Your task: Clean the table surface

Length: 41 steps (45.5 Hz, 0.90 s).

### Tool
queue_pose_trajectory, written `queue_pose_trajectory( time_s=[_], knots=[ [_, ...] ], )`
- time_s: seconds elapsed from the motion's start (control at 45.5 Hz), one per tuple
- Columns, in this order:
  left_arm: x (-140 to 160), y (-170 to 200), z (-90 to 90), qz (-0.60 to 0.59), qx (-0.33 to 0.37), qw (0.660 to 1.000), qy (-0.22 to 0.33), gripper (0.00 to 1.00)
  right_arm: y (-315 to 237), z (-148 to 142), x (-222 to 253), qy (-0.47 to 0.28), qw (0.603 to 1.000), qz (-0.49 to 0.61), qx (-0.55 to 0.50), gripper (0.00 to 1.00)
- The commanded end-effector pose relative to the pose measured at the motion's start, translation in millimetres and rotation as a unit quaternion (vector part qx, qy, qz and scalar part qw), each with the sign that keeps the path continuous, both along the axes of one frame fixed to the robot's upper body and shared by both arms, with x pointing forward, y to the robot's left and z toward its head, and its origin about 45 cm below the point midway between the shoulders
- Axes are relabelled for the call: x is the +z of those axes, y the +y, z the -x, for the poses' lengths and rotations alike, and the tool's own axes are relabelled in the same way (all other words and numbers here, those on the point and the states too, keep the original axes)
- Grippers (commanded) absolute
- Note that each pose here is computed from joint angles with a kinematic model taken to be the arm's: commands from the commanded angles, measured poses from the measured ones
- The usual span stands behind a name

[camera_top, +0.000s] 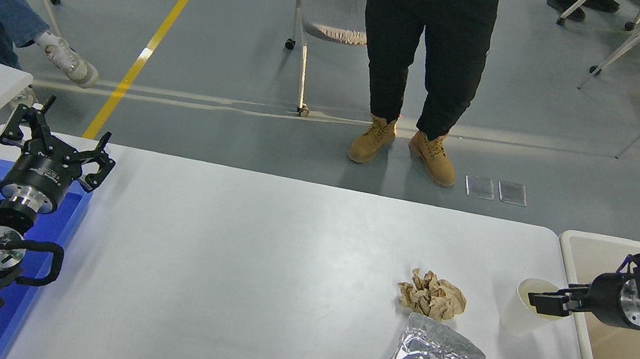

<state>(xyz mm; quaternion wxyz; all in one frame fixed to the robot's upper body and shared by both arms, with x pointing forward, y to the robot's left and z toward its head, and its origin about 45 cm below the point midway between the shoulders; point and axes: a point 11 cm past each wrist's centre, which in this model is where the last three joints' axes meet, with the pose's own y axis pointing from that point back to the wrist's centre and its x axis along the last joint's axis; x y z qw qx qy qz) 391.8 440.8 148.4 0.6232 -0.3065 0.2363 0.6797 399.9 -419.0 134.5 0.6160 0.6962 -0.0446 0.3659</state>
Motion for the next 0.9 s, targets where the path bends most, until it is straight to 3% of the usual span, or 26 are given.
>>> queue_pose_trajectory(
  time_s=[0.0,0.198,0.879],
  knots=[
    [0.3,0.9,0.2,-0.001,0.001,1.000,0.000,1.00,2.0,3.0,-6.4,0.007,1.000,0.004,0.006,0.34],
    [-0.1,0.2,0.1,0.000,0.000,1.000,0.000,1.00,1.6,4.6,-7.9,0.011,1.000,0.004,0.005,0.00],
    [-0.1,0.2,0.1,0.000,0.000,1.000,0.000,1.00,1.1,-2.1,-0.1,-0.003,1.000,0.002,0.004,0.00]
  ],
)
